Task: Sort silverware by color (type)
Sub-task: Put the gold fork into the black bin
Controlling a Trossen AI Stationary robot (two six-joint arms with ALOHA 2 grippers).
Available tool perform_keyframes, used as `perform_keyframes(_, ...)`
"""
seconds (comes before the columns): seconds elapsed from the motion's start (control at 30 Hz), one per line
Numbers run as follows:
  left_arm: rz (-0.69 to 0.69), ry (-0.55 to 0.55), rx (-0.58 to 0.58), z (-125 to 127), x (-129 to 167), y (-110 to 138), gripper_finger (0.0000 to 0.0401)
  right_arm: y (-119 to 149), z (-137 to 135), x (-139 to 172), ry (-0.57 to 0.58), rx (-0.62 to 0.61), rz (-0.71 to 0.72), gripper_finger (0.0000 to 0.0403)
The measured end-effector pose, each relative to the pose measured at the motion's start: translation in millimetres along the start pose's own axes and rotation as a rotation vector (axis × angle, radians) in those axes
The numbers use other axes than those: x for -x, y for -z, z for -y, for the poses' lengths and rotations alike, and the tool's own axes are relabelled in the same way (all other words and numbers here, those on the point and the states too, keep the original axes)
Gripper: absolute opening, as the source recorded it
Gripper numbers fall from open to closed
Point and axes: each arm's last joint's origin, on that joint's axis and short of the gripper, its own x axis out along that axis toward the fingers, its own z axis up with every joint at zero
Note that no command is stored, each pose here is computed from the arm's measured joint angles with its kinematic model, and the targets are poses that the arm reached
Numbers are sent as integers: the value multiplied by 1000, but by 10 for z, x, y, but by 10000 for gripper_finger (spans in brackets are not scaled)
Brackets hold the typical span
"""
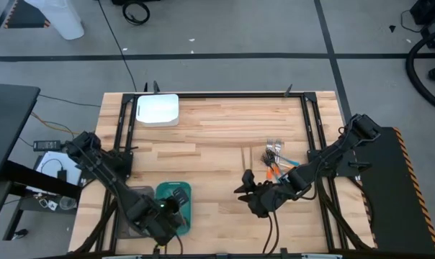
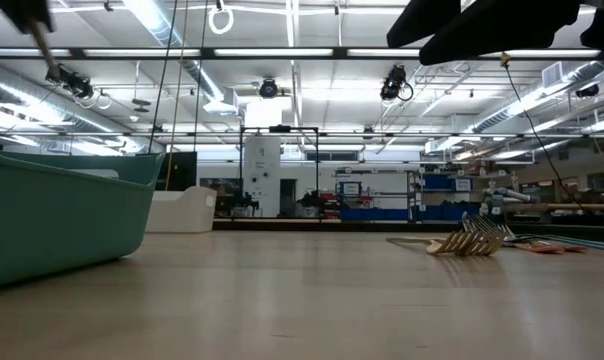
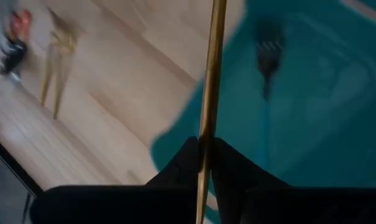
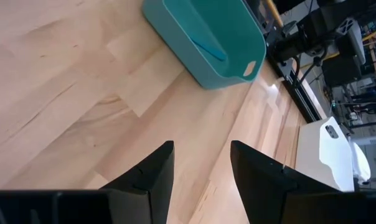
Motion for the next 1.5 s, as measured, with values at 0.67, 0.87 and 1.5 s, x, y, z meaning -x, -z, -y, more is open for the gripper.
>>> perform_keyframes(0.67,-283,172,-35,642,356,287,30,28,39,-25,1,-34,-10,167)
perform_keyframes(0.87,-323,242,-12,751,420,325,30,53,79,-48,9,-59,-20,167)
perform_keyframes(1.5,-405,287,-80,941,340,444,30,24,90,-49,1,-75,17,167)
